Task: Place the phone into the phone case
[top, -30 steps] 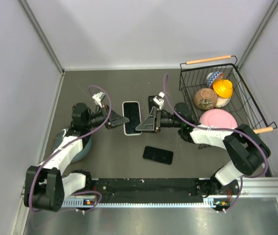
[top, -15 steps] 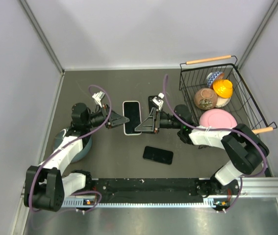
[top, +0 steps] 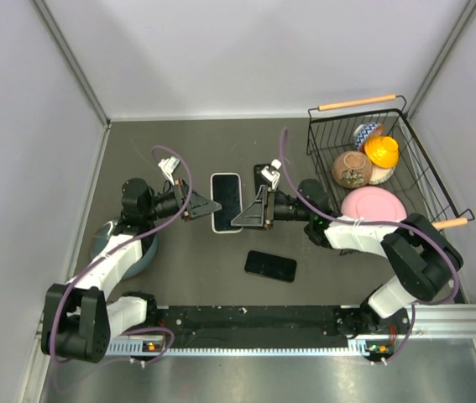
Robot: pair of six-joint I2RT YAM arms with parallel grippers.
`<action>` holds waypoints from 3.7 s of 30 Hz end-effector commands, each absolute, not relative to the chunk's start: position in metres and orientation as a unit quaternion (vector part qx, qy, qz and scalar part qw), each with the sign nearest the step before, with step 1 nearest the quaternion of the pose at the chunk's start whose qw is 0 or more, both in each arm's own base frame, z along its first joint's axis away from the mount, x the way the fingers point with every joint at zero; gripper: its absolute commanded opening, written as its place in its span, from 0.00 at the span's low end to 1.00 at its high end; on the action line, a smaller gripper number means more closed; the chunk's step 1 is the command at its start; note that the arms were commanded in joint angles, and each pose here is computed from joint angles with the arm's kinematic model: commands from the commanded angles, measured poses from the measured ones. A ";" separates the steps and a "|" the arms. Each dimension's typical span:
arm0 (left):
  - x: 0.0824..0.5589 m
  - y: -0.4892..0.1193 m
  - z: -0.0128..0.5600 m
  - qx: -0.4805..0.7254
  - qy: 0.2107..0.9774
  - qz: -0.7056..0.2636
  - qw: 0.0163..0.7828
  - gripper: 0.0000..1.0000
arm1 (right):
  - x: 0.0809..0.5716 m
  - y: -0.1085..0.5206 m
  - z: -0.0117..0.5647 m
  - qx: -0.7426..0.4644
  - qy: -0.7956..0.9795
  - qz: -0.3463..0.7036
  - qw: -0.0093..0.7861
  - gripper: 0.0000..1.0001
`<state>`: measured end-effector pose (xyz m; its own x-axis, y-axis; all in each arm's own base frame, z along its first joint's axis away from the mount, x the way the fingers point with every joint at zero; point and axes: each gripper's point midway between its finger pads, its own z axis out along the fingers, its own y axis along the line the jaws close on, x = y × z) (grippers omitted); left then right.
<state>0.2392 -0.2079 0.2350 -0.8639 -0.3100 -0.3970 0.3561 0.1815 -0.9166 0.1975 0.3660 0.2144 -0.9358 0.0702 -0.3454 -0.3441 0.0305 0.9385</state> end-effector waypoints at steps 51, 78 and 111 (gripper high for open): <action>0.196 -0.209 0.302 0.122 0.592 -0.728 0.322 0.00 | 0.168 0.344 0.246 -0.215 0.676 0.659 0.248 0.32; 0.192 -0.214 0.289 0.094 0.589 -0.747 0.294 0.00 | 0.220 0.368 0.235 -0.094 0.731 0.619 0.272 0.21; 0.213 -0.221 0.234 0.050 0.667 -0.696 0.261 0.35 | 0.244 0.380 0.251 -0.048 0.698 0.657 0.280 0.00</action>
<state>0.2508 -0.2033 0.2355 -0.8078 -0.5062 -0.3021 0.3396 0.0192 -0.9404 0.2176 0.3753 0.2088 -0.9158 0.1757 -0.3612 -0.3230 0.2125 0.9222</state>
